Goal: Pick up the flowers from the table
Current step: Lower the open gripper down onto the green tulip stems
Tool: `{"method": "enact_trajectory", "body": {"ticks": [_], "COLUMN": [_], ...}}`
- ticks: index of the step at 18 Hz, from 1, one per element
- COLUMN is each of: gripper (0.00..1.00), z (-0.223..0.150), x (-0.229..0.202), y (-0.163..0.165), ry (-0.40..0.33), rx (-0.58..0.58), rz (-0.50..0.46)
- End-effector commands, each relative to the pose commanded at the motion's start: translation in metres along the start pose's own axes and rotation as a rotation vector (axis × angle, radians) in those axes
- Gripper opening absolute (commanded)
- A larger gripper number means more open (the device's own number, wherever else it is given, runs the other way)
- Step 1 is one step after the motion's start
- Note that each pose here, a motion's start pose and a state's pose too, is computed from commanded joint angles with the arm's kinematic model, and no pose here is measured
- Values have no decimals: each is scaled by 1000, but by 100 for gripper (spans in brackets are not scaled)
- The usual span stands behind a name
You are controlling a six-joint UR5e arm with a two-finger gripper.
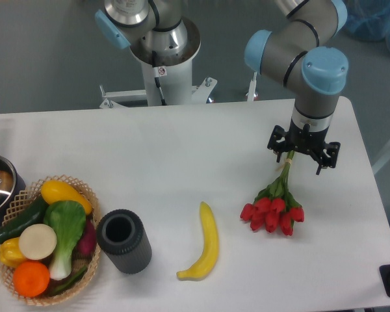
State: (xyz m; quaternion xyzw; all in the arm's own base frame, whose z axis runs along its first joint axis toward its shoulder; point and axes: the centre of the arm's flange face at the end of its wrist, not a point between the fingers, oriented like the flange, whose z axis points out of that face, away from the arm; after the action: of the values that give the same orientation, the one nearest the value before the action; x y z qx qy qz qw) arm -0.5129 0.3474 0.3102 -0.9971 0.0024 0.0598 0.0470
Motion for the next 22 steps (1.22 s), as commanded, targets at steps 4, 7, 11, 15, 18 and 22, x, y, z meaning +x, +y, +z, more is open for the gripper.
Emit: {"method": "enact_trajectory", "body": {"ticks": [4,7,11,15,18,22], "gripper": [100,100,100,100,100,100], "z": [-3,5,33,53,81,97], "x": [1,6,27,36,43,39], "y": [-2,-2,8,6,0,-4], "ry": [-5,6,-13,-11,26,25], "rx": [3,-3,3,-51,-72,-70], "rz": [5,3,-9,13,19,11]}}
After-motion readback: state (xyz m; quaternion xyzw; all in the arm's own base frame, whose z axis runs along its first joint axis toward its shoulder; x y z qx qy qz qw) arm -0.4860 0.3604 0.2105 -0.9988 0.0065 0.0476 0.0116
